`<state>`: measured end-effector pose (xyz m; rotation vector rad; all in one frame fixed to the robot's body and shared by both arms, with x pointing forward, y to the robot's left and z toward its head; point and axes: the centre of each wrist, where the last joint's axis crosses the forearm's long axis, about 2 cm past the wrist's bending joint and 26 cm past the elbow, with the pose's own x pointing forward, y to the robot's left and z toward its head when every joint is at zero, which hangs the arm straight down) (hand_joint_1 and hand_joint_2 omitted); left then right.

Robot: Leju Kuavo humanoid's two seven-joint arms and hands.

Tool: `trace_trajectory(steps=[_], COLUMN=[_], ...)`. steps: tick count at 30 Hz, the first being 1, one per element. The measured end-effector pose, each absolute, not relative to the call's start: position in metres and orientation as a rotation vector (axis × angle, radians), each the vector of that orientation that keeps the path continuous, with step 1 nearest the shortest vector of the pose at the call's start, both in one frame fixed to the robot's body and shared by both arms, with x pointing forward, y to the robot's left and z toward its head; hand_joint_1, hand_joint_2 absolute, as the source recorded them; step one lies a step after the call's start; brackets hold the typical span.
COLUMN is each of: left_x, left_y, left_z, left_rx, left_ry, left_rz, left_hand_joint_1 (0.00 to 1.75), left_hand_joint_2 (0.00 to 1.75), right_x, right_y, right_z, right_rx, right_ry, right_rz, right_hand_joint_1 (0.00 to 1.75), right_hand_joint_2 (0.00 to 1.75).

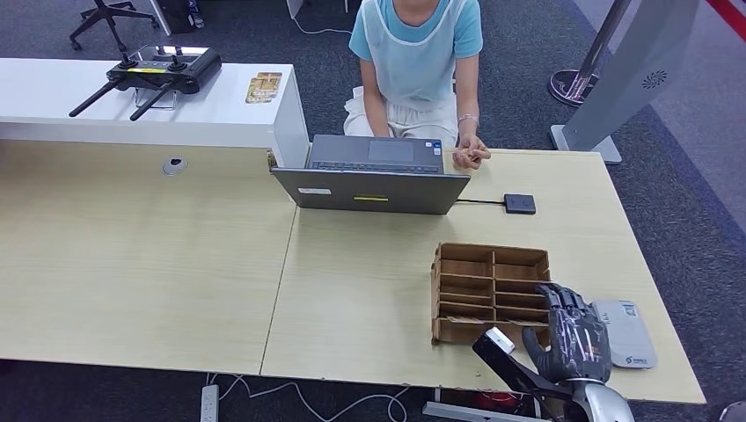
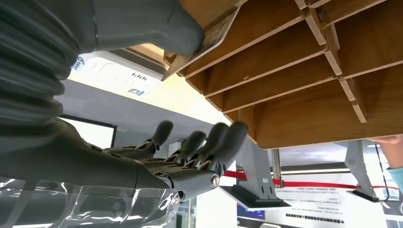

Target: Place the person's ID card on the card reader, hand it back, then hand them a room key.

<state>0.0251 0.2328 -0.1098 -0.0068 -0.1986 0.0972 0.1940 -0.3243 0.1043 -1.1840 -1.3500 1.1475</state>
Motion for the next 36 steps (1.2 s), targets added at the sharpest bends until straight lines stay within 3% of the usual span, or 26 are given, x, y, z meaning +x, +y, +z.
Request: trace_trajectory(steps=[12,36], left_x=[0.0249,0.0247], left_y=[0.2328,0.2329], left_z=[-0.1098,-0.1099], left_rx=[-0.007,-0.006], left_ry=[-0.200,-0.200], left_rz=[0.100,0.104], left_hand_joint_1=[0.00,0.00], left_hand_joint_2=[0.00,0.00], right_x=[0.1956,0.2007], right_y=[-0.3246,-0.3255], right_z=[0.1045,0.1058], right_rx=[-1.187,-1.171], right_ry=[-1.350,-1.368], right_rz=[1.148,1.144], right_hand_joint_1=[1.34,1.42], right_hand_joint_2=[1.75,1.75])
